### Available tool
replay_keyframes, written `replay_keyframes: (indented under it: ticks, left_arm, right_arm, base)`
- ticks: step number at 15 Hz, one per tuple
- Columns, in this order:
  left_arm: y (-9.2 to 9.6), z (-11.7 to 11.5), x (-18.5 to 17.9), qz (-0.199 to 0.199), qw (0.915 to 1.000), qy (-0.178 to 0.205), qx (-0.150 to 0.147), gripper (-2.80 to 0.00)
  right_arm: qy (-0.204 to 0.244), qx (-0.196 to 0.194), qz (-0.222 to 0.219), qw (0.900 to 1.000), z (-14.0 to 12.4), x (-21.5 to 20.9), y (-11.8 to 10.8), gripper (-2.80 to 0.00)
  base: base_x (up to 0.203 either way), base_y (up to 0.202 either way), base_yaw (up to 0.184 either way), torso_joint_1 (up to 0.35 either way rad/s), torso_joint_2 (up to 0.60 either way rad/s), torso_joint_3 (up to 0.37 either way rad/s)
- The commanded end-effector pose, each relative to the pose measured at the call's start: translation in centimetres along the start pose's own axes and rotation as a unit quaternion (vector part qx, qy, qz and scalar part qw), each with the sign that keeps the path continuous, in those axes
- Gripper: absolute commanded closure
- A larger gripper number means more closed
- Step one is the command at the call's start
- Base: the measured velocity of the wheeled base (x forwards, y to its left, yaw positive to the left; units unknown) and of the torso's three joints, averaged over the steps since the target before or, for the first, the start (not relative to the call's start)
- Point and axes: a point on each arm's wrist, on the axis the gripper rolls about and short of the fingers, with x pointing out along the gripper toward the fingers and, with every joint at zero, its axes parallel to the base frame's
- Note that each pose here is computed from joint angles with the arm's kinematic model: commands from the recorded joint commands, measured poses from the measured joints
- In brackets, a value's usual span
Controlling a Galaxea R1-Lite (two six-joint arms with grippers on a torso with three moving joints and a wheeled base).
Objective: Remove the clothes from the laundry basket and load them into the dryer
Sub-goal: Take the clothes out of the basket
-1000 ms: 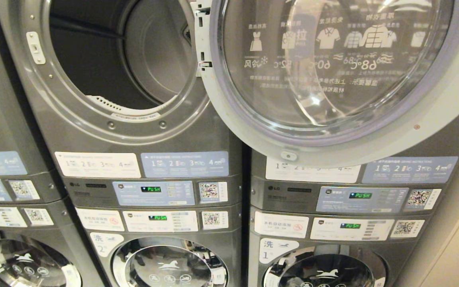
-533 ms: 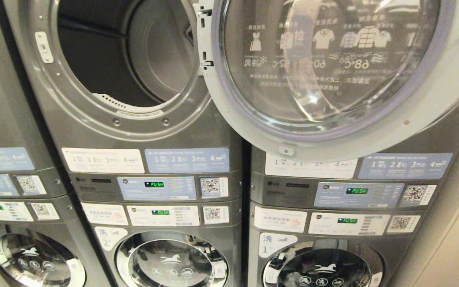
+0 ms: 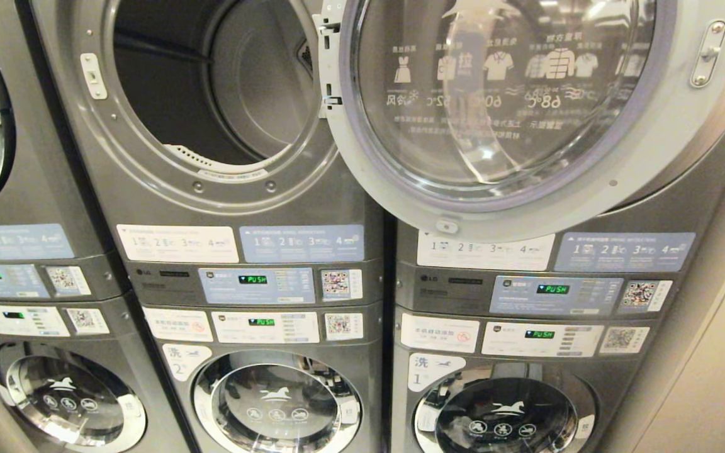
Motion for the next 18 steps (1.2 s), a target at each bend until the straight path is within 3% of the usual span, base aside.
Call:
replay_keyframes:
  ticks: [1, 10, 12, 18]
  left_arm:
    - [0.0, 0.0, 0.0, 0.0, 1.0, 0.0, 0.0, 0.0]
    - [0.02, 0.02, 0.0, 0.003, 1.0, -0.001, -0.006, 0.0]
    - [0.04, 0.06, -0.02, 0.009, 0.9998, -0.002, -0.019, 0.0]
    - [0.04, 0.01, -0.01, 0.009, 0.9998, -0.002, -0.02, 0.0]
  right_arm:
    - [0.0, 0.0, 0.0, 1.0, -0.01, 0.0, 0.0, 0.0]
    - [-0.007, 0.0, 0.0, 1.0, 0.0, 0.06, 0.0, 0.0]
    - [-0.009, 0.023, 0.0, 1.0, 0.05, 0.06, 0.0, 0.0]
    - [-0.009, 0.031, 0.0, 0.999, 0.05, 0.06, 0.0, 0.0]
  base:
    - [0.0, 0.0, 0.0, 0.0, 0.0, 0.0]
    - [0.0, 0.0, 0.0, 0.0, 0.0, 0.0]
    - [0.0, 0.0, 0.0, 0.0, 0.0, 0.0]
    - [0.0, 0.0, 0.0, -0.07, 0.14, 0.074]
